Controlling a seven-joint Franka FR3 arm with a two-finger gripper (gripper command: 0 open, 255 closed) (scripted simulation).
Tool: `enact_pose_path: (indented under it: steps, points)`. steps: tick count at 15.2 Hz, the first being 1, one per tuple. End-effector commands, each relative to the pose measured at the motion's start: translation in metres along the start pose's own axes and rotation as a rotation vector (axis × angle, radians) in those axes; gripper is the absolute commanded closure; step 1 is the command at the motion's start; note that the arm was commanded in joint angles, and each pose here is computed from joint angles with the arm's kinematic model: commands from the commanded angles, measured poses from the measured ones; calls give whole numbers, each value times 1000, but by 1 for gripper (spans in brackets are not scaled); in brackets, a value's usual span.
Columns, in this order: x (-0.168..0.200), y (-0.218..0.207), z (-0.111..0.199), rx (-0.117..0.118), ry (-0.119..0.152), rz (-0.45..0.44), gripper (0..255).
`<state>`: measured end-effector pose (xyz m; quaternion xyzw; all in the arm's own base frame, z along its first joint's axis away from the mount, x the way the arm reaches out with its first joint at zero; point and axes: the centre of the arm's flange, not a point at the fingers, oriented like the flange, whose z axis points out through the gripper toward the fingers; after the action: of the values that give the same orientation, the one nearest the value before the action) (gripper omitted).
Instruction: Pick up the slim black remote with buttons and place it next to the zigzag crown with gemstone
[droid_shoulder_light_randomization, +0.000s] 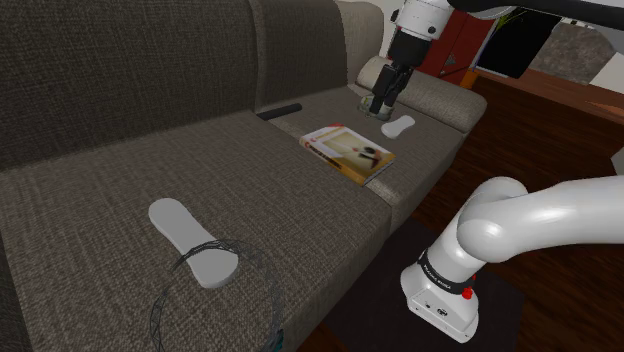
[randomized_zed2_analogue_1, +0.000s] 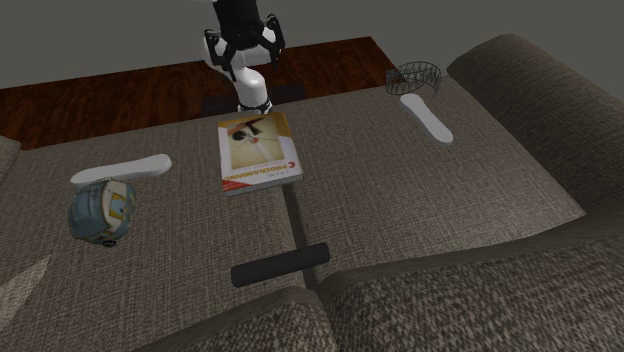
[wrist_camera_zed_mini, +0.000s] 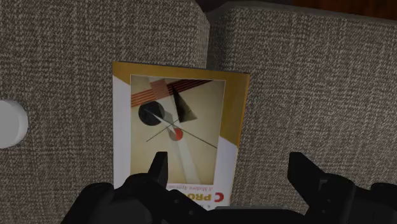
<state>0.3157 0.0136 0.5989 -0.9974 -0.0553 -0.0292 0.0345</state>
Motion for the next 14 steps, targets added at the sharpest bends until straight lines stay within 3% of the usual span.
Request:
enact_pose_path:
  steps: [1, 14]
  points:
    - [0, 0, 0, 0, 0, 0, 0]
    - [134, 78, 63, -32, -10, -582, 0]
